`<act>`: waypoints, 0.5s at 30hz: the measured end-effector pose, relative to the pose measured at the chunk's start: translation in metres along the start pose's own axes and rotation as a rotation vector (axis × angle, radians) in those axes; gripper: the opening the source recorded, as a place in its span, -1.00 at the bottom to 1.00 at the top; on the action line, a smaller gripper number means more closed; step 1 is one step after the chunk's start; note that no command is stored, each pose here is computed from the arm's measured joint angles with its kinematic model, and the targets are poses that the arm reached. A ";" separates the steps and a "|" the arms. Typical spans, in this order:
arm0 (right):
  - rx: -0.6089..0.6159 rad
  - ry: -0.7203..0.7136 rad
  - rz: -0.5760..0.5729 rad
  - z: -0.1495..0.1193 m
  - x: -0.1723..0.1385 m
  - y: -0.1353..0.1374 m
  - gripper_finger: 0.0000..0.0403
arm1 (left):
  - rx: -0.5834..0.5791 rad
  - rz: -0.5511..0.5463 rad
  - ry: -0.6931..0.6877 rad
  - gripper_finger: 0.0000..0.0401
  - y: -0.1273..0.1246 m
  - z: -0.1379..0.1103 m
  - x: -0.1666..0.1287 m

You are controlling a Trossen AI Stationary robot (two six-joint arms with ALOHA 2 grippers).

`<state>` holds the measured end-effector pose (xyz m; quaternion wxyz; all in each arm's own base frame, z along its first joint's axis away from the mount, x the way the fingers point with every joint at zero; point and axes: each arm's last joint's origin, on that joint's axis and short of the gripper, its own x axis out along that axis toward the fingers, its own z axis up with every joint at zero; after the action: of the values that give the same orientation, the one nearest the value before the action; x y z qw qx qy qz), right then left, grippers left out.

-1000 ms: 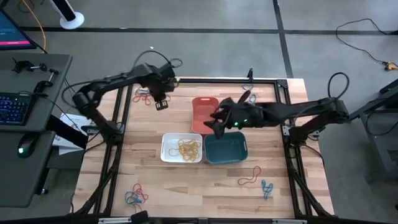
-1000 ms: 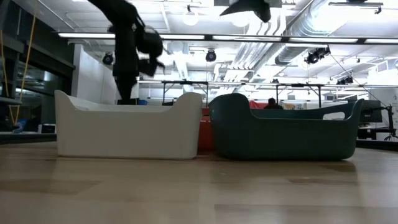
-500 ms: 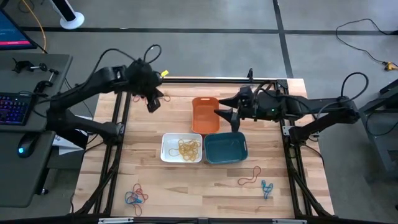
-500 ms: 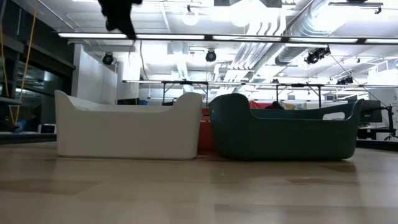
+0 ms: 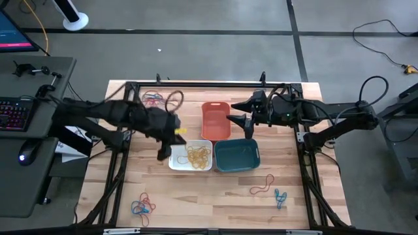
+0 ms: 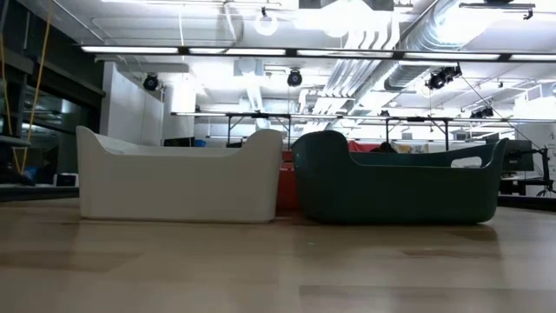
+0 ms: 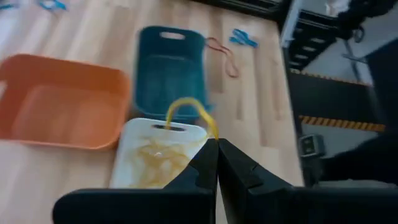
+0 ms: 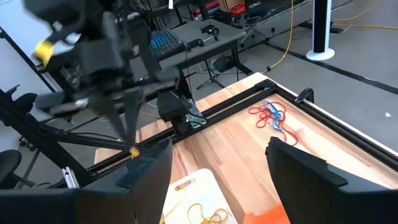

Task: Sort rubber bands into baskets
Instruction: Put the yellow rubber band into the white bin

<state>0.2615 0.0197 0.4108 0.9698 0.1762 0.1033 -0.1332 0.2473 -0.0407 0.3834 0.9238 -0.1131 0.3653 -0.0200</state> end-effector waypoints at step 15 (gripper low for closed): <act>-0.008 0.098 -0.043 -0.010 -0.001 -0.004 0.24 | -0.134 0.099 0.247 -1.00 0.001 -0.080 0.097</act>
<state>0.2578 0.0195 0.4007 0.9612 0.1765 0.1548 -0.1447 0.2639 -0.0671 0.2616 0.8620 -0.1532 0.4818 0.0361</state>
